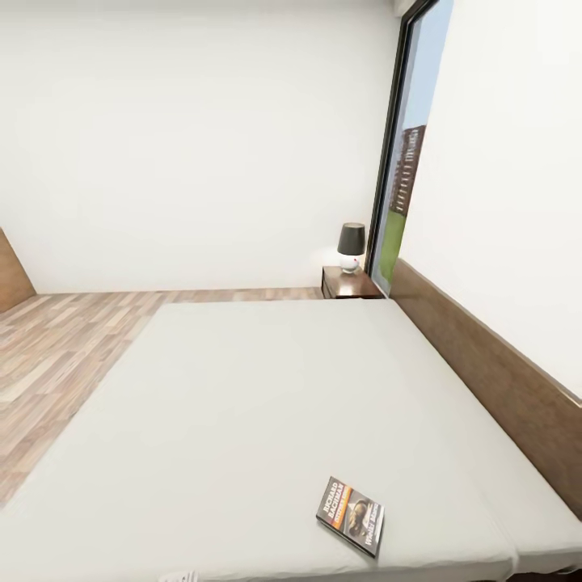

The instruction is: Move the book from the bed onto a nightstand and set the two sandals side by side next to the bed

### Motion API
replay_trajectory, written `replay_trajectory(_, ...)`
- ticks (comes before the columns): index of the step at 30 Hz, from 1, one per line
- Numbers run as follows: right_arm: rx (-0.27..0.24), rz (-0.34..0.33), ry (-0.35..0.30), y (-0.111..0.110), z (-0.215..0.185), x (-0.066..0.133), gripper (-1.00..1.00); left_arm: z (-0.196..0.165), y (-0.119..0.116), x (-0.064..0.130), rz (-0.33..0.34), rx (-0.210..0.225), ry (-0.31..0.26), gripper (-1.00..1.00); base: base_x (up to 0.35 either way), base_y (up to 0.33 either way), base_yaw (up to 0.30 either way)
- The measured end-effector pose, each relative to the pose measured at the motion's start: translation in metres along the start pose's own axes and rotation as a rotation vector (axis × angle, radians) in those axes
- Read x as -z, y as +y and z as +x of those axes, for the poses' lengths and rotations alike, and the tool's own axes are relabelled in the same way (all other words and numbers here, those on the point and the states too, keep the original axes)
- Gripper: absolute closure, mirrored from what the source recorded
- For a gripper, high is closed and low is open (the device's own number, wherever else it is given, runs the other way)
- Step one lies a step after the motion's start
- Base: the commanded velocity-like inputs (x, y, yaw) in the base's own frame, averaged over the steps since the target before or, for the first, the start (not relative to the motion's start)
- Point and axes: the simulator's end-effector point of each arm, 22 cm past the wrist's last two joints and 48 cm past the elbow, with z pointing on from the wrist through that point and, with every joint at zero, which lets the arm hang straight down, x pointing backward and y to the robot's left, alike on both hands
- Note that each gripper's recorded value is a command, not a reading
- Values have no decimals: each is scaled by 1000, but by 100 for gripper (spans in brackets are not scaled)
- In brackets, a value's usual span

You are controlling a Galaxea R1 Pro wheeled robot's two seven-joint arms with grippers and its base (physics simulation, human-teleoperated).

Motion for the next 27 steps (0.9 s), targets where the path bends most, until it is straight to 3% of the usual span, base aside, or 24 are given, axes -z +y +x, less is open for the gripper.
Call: replay_trajectory(27, -1, 1, 1, 1, 1, 10, -100, -1, -4, 9, 1, 1, 0, -100, 0, 0, 0)
